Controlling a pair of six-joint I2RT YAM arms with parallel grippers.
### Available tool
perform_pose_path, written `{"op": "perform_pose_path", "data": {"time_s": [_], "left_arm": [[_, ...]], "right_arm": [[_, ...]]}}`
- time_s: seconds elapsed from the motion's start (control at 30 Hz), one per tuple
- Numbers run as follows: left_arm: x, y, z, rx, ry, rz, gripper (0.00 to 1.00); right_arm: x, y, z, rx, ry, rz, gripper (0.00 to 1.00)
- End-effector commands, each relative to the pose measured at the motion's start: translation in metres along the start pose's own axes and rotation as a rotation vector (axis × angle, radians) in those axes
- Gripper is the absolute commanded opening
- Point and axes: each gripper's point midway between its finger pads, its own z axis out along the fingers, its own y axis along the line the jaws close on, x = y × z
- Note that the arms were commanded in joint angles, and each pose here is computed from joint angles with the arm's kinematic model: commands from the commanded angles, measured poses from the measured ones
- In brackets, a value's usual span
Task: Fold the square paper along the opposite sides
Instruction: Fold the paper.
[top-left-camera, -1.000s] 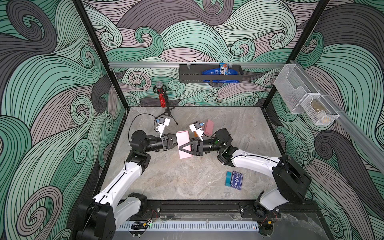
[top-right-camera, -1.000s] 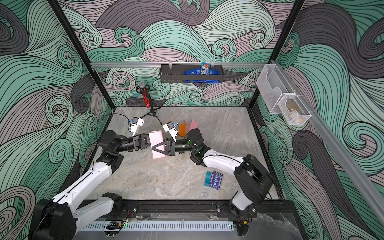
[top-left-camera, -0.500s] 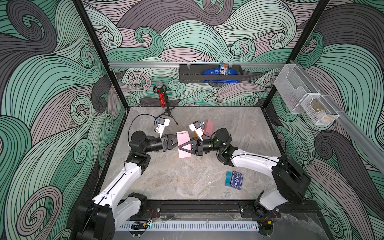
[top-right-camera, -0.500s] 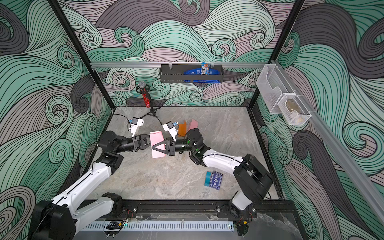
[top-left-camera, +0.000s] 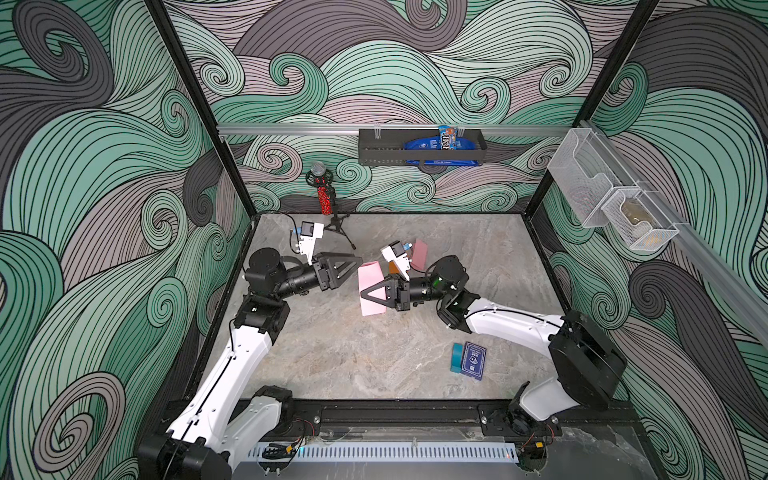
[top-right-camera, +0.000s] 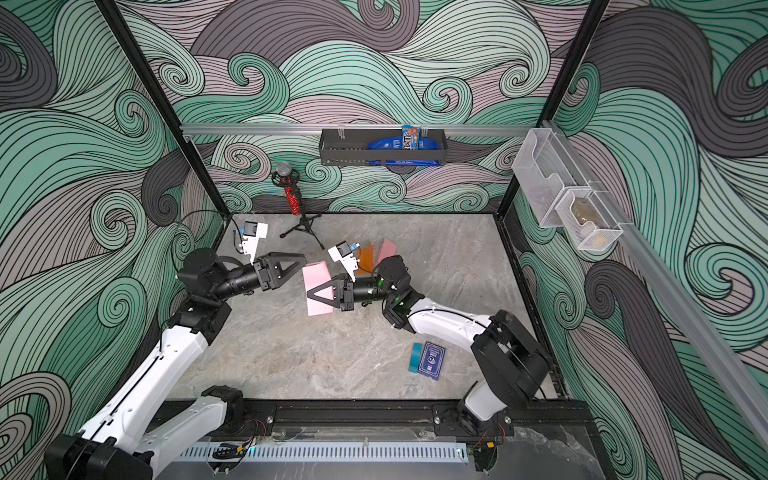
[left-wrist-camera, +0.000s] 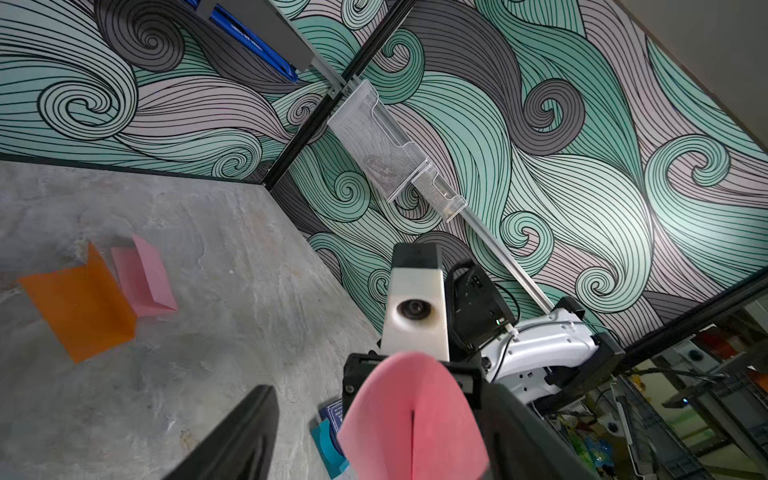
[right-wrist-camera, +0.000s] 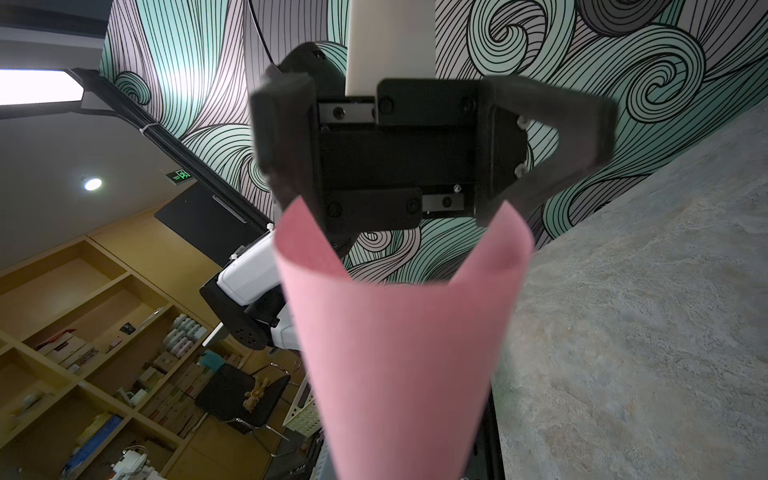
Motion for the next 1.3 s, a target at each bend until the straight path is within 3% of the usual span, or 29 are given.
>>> {"op": "perform_pose_path", "data": {"time_s": [0.0, 0.1, 0.27, 0.53, 0.7, 0.87, 0.97, 1.07, 1.17, 1.27], "left_arm": [[0.01, -0.014, -0.006, 0.064, -0.004, 0.029, 0.92], [0.02, -0.023, -0.009, 0.108, -0.008, 0.042, 0.99], [0.026, -0.026, -0.006, 0.134, -0.033, 0.059, 0.99], [0.028, -0.033, 0.004, 0.166, -0.009, 0.071, 0.59], [0.032, -0.033, 0.01, 0.155, 0.007, 0.076, 0.47], [0.034, -0.028, 0.013, 0.137, 0.022, 0.069, 0.21], [0.031, -0.031, 0.013, 0.14, 0.019, 0.078, 0.12], [0.03, -0.031, 0.014, 0.14, 0.019, 0.082, 0.0], [0.033, -0.025, 0.017, 0.128, 0.036, 0.071, 0.0], [0.041, -0.006, 0.02, 0.06, 0.062, 0.046, 0.0]], "right_arm": [[-0.004, 0.015, -0.007, -0.033, -0.006, -0.045, 0.02], [-0.004, 0.016, -0.008, -0.036, -0.004, -0.047, 0.02], [-0.004, 0.018, -0.007, -0.052, -0.002, -0.046, 0.02], [0.0, 0.013, -0.004, -0.046, 0.009, -0.032, 0.03], [0.002, 0.008, -0.001, -0.033, 0.016, -0.027, 0.03], [0.003, 0.006, 0.003, -0.029, 0.026, -0.027, 0.03], [0.006, 0.005, 0.005, -0.028, 0.034, -0.021, 0.04], [0.007, 0.003, 0.003, -0.022, 0.032, -0.019, 0.1], [0.007, 0.004, -0.002, -0.014, 0.023, -0.027, 0.3], [0.007, -0.003, -0.02, 0.049, -0.003, -0.055, 0.42]]}}
